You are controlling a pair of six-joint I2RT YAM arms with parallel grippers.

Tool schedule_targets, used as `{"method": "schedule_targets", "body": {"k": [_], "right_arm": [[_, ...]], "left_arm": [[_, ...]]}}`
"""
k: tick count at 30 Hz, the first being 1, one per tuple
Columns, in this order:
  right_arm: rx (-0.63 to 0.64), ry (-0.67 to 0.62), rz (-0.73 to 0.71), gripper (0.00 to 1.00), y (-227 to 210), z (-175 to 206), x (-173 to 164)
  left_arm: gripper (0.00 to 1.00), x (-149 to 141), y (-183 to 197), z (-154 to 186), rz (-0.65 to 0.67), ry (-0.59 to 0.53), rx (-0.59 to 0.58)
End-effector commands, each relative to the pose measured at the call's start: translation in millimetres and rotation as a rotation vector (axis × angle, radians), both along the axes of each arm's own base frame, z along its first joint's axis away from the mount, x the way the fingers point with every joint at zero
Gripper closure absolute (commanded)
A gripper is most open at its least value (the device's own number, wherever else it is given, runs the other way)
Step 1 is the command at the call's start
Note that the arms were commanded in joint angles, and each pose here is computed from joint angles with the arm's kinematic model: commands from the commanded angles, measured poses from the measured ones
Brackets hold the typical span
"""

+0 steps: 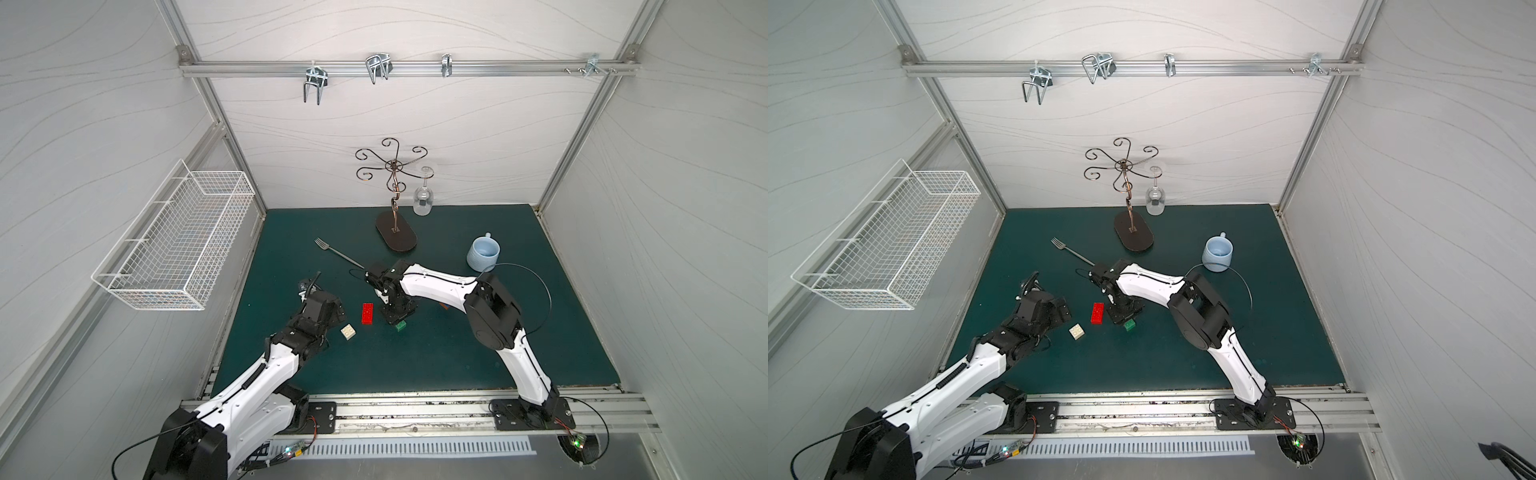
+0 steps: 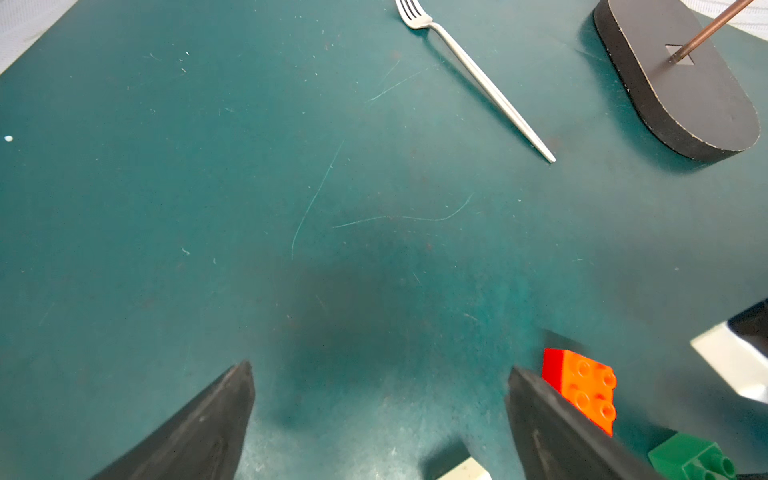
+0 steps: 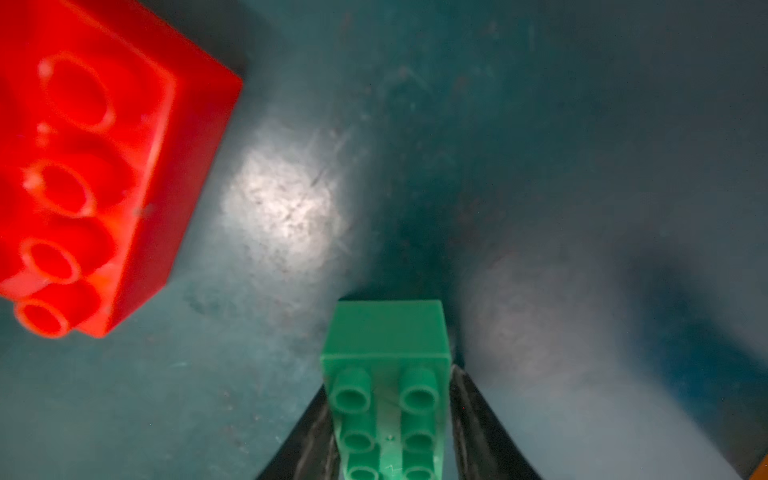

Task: Assemble a spoon with lego
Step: Pick up the lego brick from the center of the board.

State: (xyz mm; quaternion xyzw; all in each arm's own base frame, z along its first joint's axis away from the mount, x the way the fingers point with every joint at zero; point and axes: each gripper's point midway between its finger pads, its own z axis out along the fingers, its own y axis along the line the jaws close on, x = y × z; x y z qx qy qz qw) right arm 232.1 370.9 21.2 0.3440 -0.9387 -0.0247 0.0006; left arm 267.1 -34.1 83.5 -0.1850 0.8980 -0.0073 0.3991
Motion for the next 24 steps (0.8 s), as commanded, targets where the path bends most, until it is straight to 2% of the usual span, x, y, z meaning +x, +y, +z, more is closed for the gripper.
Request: {"method": "schedule_targets", "body": {"k": [1,14,20,24], "right_arm": [[0.000,-0.011,0.020,0.54,-3.3,13.8,-4.8],[0.061,-0.044,0.016,0.48,3.5,26.9,-2.4],[0.059,-0.053,0.017,0.55,3.3,27.4,-0.9],[0.047,-0.050,0.021,0.56,1.4,23.6,-1.3]], "left_arm": [[0.00,15.7,-5.1,23.5,0.007,-0.072,-0.035],[0.00,16.4,-8.2,20.4,-0.005,-0.062,-0.042],[0.00,16.7,-8.1,21.0,-0.004,-0.061,-0.041],[0.00,16.5,-8.3,20.6,-0.006,-0.058,-0.040]]}}
